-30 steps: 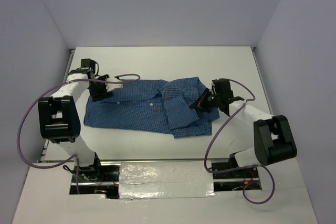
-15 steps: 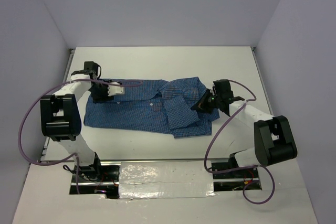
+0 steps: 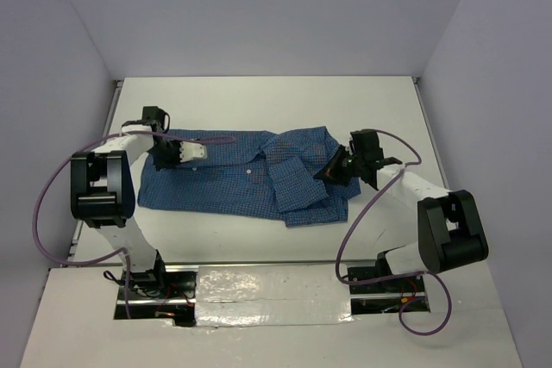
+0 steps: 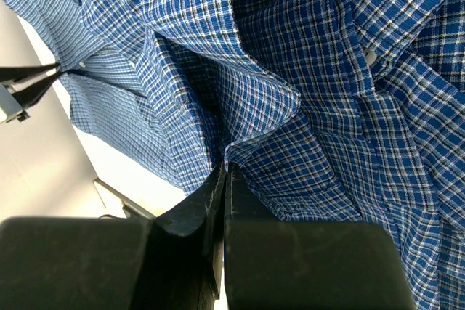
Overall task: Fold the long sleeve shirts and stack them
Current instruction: Fold the shirt
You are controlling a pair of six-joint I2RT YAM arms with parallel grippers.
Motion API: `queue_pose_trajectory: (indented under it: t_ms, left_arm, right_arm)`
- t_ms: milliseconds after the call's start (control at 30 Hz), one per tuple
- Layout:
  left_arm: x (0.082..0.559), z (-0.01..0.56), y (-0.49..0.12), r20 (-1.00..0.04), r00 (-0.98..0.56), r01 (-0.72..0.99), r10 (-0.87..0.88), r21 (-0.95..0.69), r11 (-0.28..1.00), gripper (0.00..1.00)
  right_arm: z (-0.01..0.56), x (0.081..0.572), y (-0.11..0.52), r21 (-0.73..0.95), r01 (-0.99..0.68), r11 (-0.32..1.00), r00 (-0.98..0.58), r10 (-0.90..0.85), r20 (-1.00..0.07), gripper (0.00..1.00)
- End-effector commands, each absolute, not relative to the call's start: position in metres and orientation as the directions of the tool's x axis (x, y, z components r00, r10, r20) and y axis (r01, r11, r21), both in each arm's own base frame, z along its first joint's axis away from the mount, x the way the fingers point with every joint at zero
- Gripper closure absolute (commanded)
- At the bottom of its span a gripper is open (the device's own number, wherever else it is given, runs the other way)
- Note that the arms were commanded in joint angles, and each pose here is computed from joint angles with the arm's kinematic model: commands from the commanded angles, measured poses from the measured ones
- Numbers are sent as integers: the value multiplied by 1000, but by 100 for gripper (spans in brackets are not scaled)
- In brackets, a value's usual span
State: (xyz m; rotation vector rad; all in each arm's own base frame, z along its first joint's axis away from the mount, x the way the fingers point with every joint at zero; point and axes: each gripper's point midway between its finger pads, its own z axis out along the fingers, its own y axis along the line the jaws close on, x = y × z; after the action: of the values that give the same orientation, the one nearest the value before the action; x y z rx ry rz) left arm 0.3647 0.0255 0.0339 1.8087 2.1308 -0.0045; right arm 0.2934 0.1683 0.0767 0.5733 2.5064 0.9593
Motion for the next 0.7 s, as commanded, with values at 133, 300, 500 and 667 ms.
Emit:
queue_pose_trajectory:
  t_ms: [133,300,500,667]
  left_arm:
    - [370,40,20,-282,-120,958,952,217,185,95]
    - [377,48,21,-280,-116,954,953,236,186,100]
    - [406,69,31,-295,-172,916,940,302,263,100]
    - [438,100,47,-305,-204,857,930,404,320,100]
  right_arm:
    - [96,303,167,699,188,690,-825,497,-269,100]
    - [98,303,166,697,183,693,-824,496,-276,100]
    - [115,311,163,680,135,721,-817,469,-334,100]
    - [153,320,162,664,44,746,-803,422,-421,100]
